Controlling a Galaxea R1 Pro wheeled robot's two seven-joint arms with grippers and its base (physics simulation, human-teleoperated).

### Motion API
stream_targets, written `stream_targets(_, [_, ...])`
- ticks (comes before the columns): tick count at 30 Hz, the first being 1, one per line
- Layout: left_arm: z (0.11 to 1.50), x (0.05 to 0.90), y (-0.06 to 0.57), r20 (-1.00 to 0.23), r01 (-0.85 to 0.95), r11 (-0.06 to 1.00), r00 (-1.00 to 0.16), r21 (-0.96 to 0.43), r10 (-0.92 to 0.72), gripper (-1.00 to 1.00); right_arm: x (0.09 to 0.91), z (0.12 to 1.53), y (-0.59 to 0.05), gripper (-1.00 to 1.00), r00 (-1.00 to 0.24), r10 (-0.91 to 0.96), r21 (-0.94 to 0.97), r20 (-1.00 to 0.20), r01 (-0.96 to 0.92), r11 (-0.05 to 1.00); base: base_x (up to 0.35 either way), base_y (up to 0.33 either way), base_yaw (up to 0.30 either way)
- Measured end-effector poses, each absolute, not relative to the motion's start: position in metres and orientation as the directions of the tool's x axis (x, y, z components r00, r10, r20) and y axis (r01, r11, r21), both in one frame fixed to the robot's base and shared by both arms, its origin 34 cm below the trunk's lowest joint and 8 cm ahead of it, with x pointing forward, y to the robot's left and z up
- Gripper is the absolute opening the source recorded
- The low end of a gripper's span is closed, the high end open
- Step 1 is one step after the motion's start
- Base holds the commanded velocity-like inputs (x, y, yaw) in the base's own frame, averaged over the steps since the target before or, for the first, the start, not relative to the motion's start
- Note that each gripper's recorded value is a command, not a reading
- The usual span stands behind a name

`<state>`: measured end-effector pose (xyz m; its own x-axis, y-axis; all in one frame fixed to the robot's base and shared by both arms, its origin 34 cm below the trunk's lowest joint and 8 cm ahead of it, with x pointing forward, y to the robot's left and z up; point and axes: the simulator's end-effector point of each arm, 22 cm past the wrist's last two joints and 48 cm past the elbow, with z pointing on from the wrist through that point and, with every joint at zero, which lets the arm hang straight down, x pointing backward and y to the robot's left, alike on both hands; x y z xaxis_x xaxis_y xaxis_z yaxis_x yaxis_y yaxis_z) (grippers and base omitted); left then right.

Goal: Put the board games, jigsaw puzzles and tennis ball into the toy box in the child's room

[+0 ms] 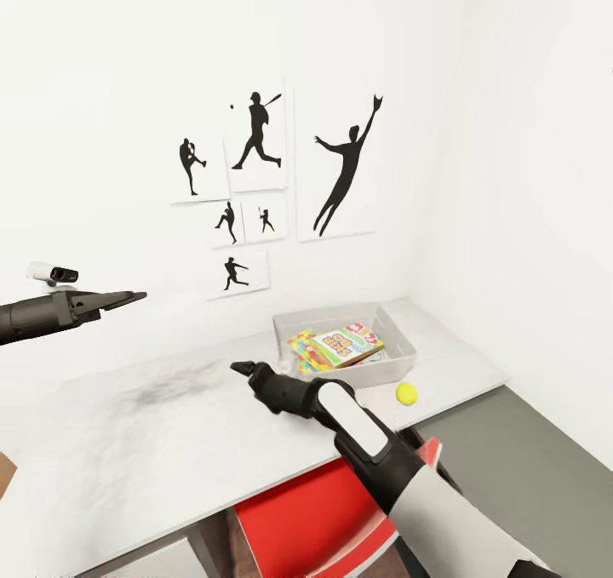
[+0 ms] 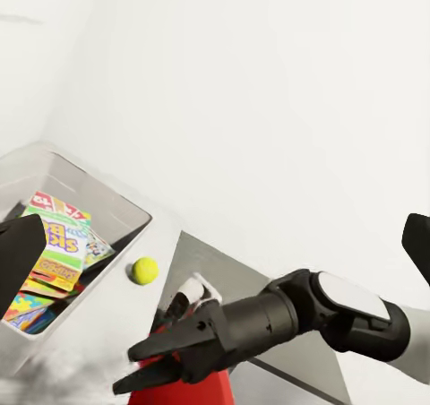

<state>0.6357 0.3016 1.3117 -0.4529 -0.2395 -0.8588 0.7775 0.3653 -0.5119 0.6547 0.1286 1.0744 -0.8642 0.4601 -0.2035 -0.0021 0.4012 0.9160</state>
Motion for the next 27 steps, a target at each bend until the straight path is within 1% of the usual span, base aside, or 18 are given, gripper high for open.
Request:
stream_targets(10, [1.312,0.636,0.302,-0.863,0.781,0.368,-0.446,-0.505,-0.237,1.00,0.621,1.045,0.132,1.00,-0.922,0.353,0.901,-0.161,0.009,0.433,-0.001,0.001,0.000])
stream_targets(18, [1.312,0.636,0.302,-0.869,0.786,0.370,-0.437,-0.495,-0.234,1.00,0.606,1.015,0.120,1.00,-0.928,0.354,0.890,-0.119,0.058,0.452,0.000,0.000,0.000])
stream_targets(27, [1.311,0.636,0.302,-0.869,0.786,0.370,-0.437,-0.494,-0.233,1.00,0.602,0.999,0.108,1.00,-0.926,0.361,0.879,-0.107,0.082,0.470,0.000,0.000,0.000])
